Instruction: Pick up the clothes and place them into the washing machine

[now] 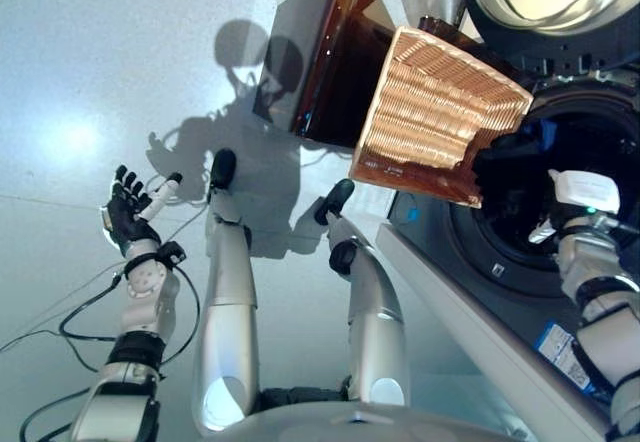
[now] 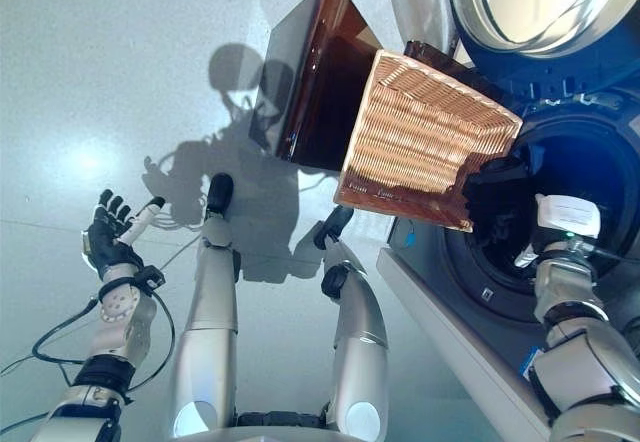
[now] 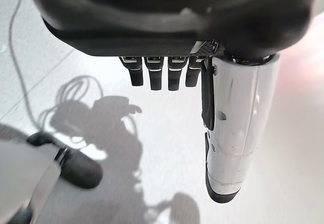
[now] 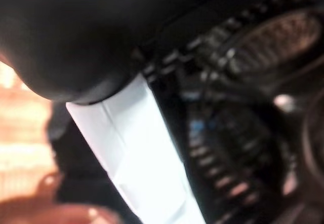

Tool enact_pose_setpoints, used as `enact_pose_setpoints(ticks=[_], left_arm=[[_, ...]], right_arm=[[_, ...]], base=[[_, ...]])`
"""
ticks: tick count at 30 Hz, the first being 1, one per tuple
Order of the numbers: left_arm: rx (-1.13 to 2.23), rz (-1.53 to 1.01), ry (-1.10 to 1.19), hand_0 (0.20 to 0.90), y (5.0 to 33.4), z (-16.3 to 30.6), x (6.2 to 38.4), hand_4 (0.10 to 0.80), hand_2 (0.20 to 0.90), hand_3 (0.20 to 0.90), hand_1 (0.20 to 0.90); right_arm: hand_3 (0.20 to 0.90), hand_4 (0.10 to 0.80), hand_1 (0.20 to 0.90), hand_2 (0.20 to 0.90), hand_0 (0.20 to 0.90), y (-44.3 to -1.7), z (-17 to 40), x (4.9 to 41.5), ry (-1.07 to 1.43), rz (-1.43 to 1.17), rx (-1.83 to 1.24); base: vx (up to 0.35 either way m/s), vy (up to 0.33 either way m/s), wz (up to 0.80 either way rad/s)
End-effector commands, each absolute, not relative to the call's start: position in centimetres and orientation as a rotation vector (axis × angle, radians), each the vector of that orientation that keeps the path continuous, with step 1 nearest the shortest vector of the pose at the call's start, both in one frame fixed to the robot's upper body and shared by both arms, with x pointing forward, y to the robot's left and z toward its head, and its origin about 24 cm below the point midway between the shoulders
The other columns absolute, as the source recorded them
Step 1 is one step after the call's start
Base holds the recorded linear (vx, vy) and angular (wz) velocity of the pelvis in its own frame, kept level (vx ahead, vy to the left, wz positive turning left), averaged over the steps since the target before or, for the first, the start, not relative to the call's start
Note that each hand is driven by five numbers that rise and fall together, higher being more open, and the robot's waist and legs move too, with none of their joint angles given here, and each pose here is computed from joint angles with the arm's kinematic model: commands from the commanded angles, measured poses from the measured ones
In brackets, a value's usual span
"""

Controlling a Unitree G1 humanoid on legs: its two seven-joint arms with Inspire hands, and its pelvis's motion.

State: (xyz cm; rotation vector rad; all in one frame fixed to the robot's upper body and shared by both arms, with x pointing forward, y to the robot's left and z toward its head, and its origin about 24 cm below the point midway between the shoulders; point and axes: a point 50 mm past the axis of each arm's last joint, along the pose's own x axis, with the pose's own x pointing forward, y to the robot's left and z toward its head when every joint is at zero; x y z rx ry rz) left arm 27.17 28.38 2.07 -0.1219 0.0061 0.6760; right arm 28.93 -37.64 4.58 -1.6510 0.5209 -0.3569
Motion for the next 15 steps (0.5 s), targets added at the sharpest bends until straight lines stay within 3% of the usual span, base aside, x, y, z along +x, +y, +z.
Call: enact_pose_setpoints(ticks=[1,8,15], left_arm=[[-0.051,0.773,-0.095,0.900,30.4,3.2,25.6,0.800,0.900,0.900,0.900],[-0.024,0.762,-0.126,0.900,30.1,3.9,26.2,0.800,0.900,0.900,0.900],[-0.025,0.768,-0.092,0.900,30.2,3.1,26.3,0.800,0.900,0.900,0.900]], right_arm=[[0.900,0.800,0.900,0.900,0.900,-39.2,2.4,25.7,0.647,-0.412,-1.662],[0.900,0.800,0.900,0.900,0.900,-37.4,0.5,25.7,0.614,-0.376,-1.608],[0.900,0.800,0.900,0.900,0.900,-38.1,0.9,25.4,0.611,-0.420,-1.576]], base=[[0.037,-0.005,0.05],[0.054,0.001,0.07],[0.055,0.020,0.03]])
